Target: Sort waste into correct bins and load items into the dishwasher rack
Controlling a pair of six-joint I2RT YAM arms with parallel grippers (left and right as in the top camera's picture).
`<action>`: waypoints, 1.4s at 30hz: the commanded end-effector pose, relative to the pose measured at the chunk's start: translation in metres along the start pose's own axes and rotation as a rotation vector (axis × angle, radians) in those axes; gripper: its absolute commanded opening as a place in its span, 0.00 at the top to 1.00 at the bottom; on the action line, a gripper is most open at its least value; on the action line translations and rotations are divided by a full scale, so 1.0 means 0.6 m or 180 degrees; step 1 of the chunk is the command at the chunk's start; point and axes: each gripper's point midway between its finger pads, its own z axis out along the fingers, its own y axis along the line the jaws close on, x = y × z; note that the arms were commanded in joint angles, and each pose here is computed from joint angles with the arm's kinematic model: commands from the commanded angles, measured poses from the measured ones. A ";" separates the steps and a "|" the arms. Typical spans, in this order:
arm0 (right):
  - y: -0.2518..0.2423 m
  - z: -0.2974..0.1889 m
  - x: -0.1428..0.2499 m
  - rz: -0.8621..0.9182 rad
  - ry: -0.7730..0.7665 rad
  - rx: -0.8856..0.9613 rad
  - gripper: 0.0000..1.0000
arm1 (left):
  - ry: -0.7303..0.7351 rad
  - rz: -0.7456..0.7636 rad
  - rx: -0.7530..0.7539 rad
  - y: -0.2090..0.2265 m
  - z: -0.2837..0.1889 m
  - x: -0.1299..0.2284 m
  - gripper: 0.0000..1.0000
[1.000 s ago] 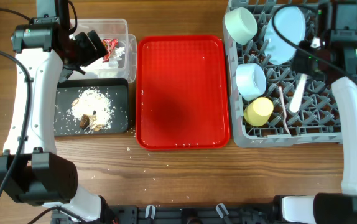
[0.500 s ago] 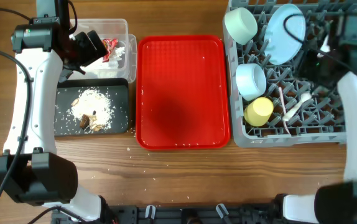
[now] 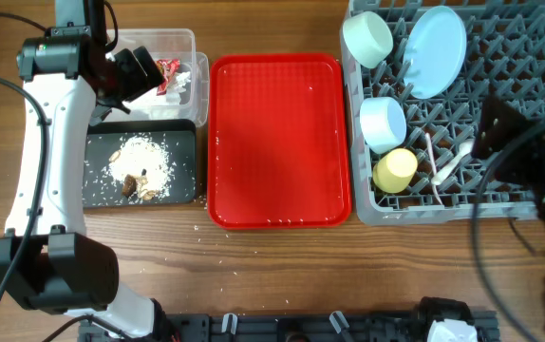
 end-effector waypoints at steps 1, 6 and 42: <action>0.008 0.025 0.122 -0.0109 -0.0120 -0.0339 0.00 | -0.0073 -0.0034 0.0003 0.001 -0.012 -0.006 0.00; 0.005 0.067 0.313 -0.0044 -0.0570 -0.0751 0.00 | -0.0073 -0.0034 0.0003 0.001 -0.012 -0.006 0.00; -0.006 0.090 0.387 -0.0038 -0.0765 -0.0828 0.00 | -0.2189 0.1480 0.1594 -0.003 -0.067 0.204 0.00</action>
